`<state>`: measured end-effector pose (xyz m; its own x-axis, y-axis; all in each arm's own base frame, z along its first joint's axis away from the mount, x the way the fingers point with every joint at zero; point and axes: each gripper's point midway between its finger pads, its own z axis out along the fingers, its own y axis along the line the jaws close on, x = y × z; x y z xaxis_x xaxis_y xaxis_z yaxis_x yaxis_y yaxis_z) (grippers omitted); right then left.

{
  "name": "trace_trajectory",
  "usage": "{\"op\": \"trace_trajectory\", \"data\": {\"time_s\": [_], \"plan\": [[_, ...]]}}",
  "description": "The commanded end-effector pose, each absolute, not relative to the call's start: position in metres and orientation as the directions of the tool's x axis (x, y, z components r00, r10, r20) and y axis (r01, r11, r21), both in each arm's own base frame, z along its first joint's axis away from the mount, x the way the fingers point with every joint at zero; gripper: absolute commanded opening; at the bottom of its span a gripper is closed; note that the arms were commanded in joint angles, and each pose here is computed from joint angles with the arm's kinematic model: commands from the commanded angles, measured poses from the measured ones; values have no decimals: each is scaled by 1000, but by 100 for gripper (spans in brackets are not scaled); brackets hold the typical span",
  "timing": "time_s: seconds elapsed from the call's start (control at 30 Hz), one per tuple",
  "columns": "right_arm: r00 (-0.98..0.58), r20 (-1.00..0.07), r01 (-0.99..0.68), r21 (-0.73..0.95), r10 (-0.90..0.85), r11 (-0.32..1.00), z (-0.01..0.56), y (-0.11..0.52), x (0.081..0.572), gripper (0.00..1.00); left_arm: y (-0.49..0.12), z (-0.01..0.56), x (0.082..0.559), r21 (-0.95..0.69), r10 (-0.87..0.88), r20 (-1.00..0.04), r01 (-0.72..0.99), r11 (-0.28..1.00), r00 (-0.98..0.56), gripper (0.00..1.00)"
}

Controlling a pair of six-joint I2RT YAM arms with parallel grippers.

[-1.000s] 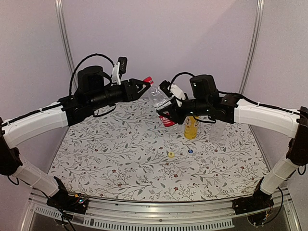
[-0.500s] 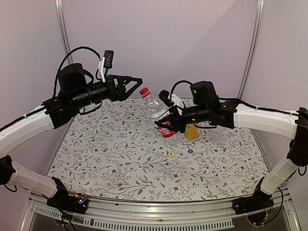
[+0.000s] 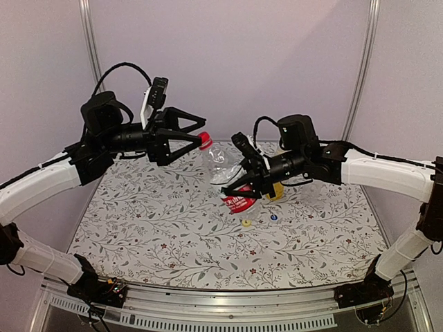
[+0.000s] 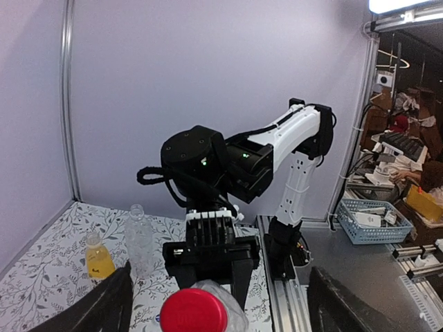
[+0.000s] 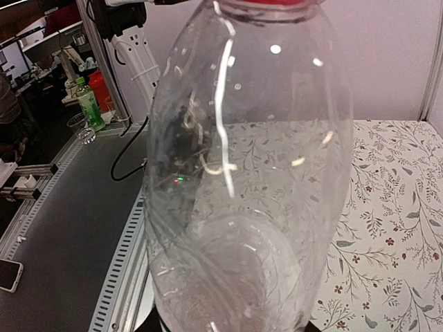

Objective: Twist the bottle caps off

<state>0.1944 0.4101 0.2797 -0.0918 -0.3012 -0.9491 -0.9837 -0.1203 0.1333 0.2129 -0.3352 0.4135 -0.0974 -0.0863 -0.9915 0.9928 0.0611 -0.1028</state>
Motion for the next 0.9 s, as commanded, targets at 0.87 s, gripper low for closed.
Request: {"op": "trace_trajectory", "data": {"time_s": [0.87], "plan": [[-61, -963, -972, 117, -263, -205, 299, 410, 183, 34, -347, 416, 203, -109, -92, -988, 987, -120, -121, 46]]}}
